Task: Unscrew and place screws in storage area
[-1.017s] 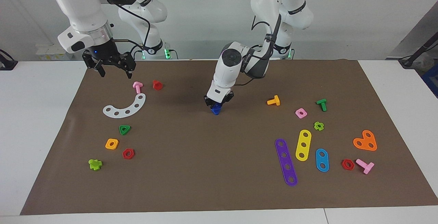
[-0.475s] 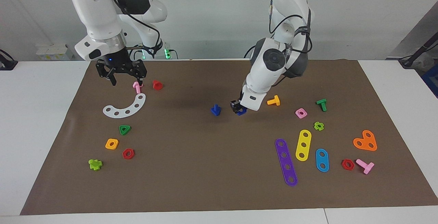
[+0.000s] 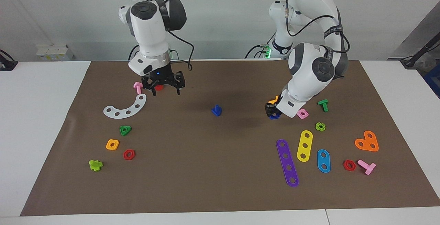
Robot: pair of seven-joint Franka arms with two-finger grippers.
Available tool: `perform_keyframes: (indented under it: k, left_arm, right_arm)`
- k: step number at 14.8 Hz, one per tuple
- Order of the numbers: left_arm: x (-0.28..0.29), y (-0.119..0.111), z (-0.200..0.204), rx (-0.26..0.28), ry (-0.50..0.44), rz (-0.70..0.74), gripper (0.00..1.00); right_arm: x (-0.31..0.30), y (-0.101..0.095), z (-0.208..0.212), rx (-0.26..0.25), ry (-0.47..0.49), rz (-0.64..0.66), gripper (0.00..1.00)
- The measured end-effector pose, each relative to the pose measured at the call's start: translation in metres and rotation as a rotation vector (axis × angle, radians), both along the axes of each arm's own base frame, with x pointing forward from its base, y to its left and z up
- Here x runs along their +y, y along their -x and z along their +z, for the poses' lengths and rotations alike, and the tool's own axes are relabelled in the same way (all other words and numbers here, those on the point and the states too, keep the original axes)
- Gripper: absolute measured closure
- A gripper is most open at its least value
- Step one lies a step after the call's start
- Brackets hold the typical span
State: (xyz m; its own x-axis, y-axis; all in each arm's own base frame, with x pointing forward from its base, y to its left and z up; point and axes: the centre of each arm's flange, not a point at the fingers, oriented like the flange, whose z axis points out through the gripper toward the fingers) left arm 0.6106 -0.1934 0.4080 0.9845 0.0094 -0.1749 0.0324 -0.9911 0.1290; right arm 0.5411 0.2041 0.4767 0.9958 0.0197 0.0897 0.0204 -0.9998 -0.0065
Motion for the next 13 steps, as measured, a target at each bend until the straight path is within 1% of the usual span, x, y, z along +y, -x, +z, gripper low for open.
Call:
perform_keyframes:
  k: [2,5,6,7,8,9,10,11,12,13]
  left_arm:
    - [0.014,0.0,-0.016,-0.043,-0.01,-0.058,0.53]
    - [0.028,0.015,-0.053,-0.111,-0.022,-0.124,0.53]
    - [0.036,0.021,-0.066,-0.122,-0.023,-0.136,0.53]
    - [0.043,0.027,-0.077,-0.126,-0.024,-0.146,0.53]
    - [0.048,0.031,-0.086,-0.128,-0.025,-0.151,0.53]
    - [0.05,0.034,-0.091,-0.128,-0.026,-0.155,0.53]
    - [0.05,0.035,-0.093,-0.13,-0.026,-0.157,0.53]
    - [0.05,0.035,-0.093,-0.134,-0.027,-0.16,0.53]
    - [0.05,0.035,-0.091,-0.139,-0.032,-0.171,0.49]
    - [0.05,0.035,-0.089,-0.145,-0.041,-0.184,0.4]
  right_arm:
    - [0.047,0.002,-0.034,-0.01,-0.017,-0.004,0.0]
    - [0.115,0.015,-0.092,-0.012,-0.04,0.002,0.01]
    - [0.13,0.018,-0.107,-0.017,-0.049,0.0,0.01]
    - [0.139,0.02,-0.118,-0.019,-0.054,0.0,0.06]
    - [0.143,0.021,-0.126,-0.015,-0.053,0.006,0.06]
    - [0.147,0.023,-0.133,-0.007,-0.049,0.012,0.1]
    - [0.15,0.025,-0.137,-0.003,-0.047,0.017,0.1]
    - [0.154,0.028,-0.14,0.001,-0.045,0.021,0.12]
    - [0.157,0.031,-0.142,0.004,-0.042,0.024,0.13]
    - [0.158,0.034,-0.145,0.009,-0.04,0.027,0.15]
